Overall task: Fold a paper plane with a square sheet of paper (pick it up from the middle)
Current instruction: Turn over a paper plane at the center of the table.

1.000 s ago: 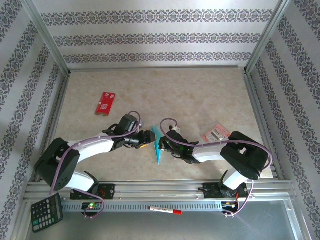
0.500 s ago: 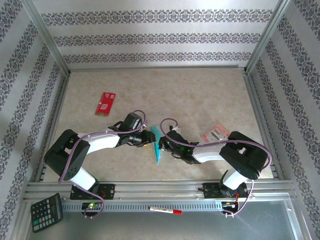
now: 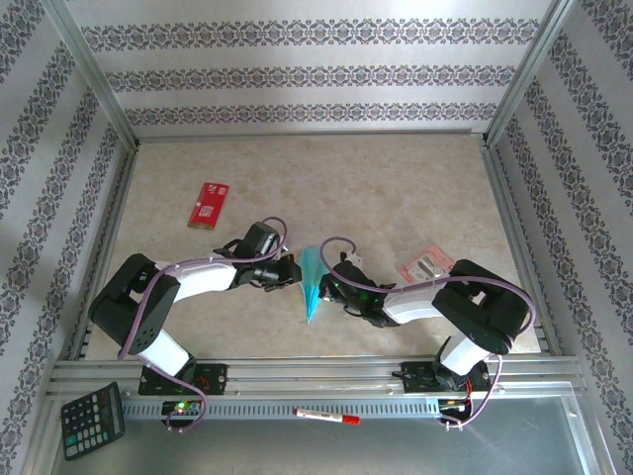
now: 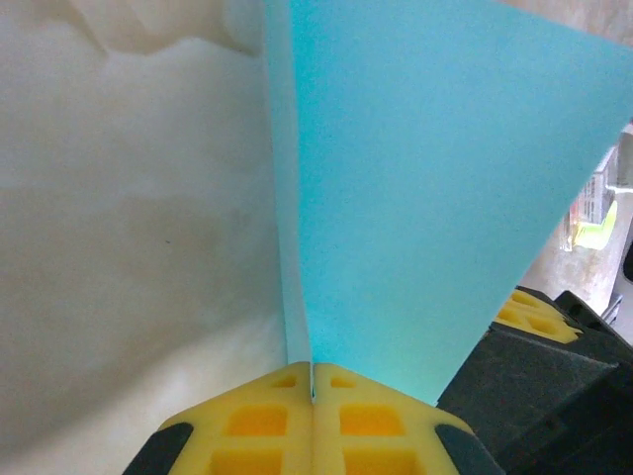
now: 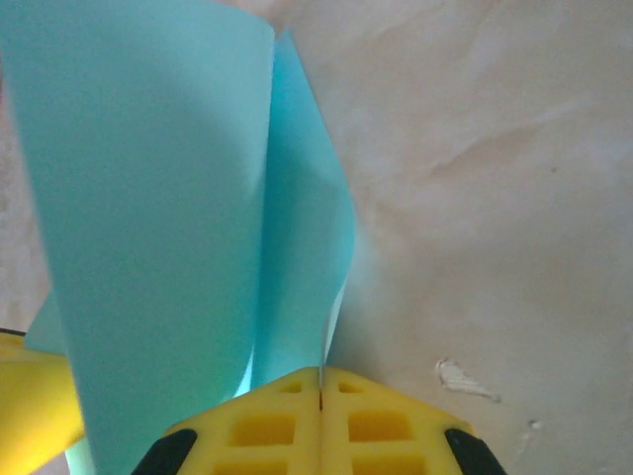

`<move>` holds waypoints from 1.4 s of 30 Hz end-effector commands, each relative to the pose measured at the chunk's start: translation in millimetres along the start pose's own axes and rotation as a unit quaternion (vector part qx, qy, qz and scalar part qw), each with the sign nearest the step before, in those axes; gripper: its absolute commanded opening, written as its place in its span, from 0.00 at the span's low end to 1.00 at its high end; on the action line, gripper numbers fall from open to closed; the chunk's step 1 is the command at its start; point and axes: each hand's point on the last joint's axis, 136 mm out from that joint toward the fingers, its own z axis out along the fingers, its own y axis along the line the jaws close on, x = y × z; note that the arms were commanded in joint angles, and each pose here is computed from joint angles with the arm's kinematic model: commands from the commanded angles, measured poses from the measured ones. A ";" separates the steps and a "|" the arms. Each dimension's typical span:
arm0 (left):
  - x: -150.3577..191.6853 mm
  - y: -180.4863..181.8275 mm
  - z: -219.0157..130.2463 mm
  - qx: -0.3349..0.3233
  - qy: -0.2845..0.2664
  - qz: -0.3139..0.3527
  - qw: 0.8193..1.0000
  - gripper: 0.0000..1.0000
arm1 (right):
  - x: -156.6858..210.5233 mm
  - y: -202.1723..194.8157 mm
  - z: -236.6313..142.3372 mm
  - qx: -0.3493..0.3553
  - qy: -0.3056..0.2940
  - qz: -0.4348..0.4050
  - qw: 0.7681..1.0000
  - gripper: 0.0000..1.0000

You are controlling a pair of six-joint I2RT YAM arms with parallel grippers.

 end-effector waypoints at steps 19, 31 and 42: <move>-10.2 26.8 5.3 0.011 -0.028 -0.030 0.999 0.03 | -20.1 -22.0 -4.8 0.010 -0.041 0.020 0.999 0.00; -10.7 17.5 5.4 0.037 -0.024 -0.035 0.998 0.17 | -20.2 -11.1 -0.4 -0.010 -0.032 0.016 0.999 0.11; -14.6 0.2 -1.7 0.061 -0.023 -0.026 0.998 0.38 | -27.5 -7.1 -6.5 -0.026 -0.032 0.024 0.999 0.27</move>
